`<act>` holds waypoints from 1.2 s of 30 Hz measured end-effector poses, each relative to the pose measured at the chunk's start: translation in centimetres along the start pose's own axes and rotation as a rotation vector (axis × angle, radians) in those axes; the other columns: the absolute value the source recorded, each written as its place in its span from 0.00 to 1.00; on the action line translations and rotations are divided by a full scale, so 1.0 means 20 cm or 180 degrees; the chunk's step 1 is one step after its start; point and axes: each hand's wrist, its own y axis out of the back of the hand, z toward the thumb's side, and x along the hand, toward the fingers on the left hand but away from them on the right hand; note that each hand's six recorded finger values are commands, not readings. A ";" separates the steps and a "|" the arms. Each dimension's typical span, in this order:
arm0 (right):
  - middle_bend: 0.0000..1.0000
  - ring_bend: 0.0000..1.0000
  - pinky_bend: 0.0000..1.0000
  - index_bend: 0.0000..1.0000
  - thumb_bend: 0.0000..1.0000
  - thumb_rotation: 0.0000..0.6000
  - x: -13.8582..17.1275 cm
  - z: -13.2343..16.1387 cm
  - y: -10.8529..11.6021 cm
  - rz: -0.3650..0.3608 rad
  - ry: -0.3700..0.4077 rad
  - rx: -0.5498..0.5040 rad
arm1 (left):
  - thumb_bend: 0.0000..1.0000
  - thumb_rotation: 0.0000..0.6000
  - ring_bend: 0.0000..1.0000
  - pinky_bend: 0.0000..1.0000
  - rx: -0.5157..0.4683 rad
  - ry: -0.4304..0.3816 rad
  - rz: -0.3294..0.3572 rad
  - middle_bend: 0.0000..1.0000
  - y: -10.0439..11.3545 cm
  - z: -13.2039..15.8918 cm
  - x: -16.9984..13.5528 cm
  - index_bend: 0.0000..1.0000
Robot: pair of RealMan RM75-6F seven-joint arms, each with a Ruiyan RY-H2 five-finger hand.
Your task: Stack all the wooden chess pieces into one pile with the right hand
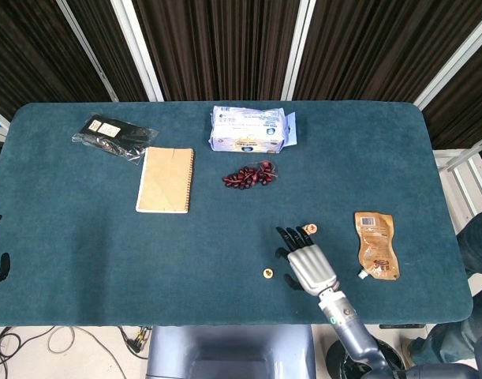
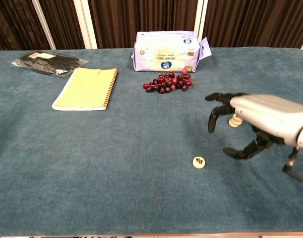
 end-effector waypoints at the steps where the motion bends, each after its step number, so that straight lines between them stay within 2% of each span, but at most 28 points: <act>1: 0.00 0.00 0.00 0.39 0.41 1.00 0.00 0.00 -0.01 0.0008 0.0007 -0.0008 | 0.49 1.00 0.00 0.00 -0.0001 0.0002 0.0000 0.00 0.00 0.00 0.00 0.14; 10: 0.00 0.00 0.00 0.38 0.41 1.00 -0.01 0.02 -0.10 0.0148 0.0062 -0.0041 | 0.49 1.00 0.00 0.00 -0.0014 0.0015 0.0005 0.00 0.00 -0.01 0.00 0.14; 22: 0.00 0.00 0.00 0.38 0.41 1.00 -0.06 0.08 -0.16 0.0164 0.0179 0.0003 | 0.49 1.00 0.00 0.00 -0.0003 0.0012 -0.0001 0.00 0.00 -0.01 0.00 0.14; 36: 0.00 0.00 0.00 0.40 0.41 1.00 -0.13 0.07 -0.21 0.0253 0.0117 -0.0057 | 0.49 1.00 0.00 0.00 -0.0003 0.0019 0.0003 0.00 0.00 -0.01 0.01 0.14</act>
